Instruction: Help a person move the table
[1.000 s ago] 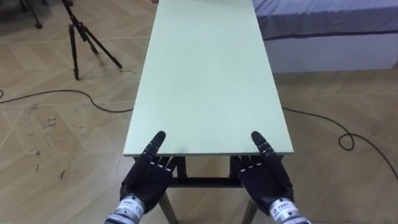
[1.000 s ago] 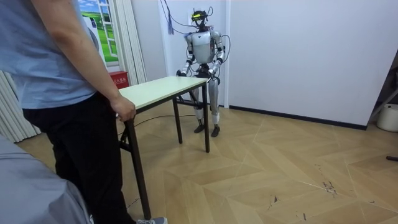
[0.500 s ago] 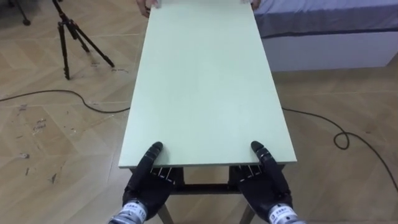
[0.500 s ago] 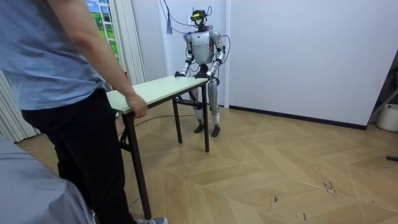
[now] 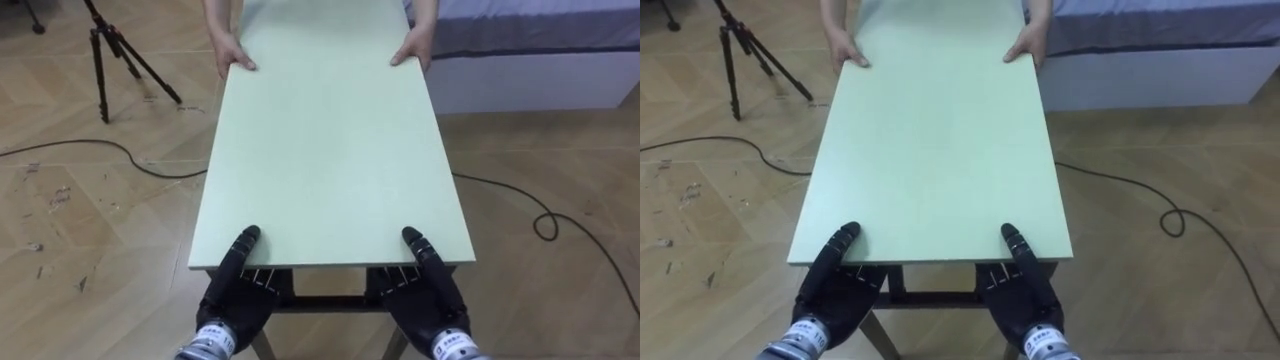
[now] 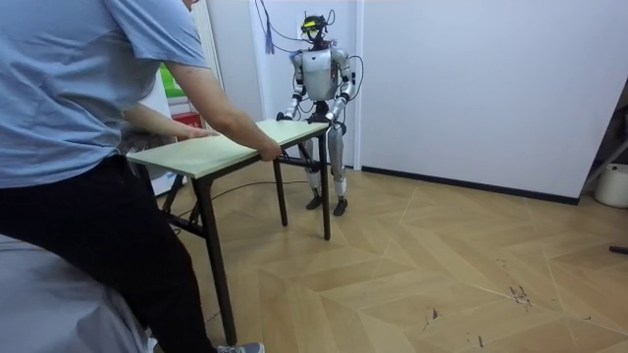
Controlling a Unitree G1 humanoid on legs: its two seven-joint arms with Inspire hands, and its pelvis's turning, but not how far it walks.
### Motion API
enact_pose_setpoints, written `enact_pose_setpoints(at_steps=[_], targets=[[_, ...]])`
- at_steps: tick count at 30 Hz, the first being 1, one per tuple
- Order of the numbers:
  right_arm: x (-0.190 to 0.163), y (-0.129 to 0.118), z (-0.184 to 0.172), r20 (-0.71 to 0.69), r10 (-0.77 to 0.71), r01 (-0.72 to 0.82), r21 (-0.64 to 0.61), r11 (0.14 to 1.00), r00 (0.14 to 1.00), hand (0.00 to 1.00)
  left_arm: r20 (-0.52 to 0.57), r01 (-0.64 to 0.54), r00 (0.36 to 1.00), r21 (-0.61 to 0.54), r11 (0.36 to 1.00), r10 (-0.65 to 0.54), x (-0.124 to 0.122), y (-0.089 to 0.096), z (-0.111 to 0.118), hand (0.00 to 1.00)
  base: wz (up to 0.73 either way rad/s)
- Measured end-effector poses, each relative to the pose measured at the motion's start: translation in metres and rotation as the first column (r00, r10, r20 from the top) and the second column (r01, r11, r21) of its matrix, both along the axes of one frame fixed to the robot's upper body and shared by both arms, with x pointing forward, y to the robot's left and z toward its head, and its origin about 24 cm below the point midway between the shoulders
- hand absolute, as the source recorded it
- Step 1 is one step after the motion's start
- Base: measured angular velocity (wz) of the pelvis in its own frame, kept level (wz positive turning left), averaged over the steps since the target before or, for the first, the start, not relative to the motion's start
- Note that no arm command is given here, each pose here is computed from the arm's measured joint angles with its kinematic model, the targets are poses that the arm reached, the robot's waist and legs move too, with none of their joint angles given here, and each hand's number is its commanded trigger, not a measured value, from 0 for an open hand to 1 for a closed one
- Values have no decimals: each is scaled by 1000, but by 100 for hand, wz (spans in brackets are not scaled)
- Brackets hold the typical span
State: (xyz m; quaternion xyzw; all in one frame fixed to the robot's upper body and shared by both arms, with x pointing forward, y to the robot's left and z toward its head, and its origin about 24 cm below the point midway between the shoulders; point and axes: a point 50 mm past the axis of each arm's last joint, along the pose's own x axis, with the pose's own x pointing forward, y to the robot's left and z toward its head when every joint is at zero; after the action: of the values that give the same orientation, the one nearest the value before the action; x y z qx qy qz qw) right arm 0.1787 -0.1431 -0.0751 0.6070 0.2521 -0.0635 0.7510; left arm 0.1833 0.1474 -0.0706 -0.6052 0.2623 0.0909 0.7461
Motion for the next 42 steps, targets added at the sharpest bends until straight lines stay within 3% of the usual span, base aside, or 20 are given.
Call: enact_pose_setpoints(at_steps=[17, 42], targets=[[5, 2, 11, 89, 18, -18, -2, 1000, 996, 100, 109, 1, 994, 94, 996, -11, 6, 4, 11, 100, -3], [-19, -5, 16, 148, 9, -8, -6, 1000, 989, 100, 134, 1, 991, 99, 995, -15, -18, -5, 17, 100, 2]])
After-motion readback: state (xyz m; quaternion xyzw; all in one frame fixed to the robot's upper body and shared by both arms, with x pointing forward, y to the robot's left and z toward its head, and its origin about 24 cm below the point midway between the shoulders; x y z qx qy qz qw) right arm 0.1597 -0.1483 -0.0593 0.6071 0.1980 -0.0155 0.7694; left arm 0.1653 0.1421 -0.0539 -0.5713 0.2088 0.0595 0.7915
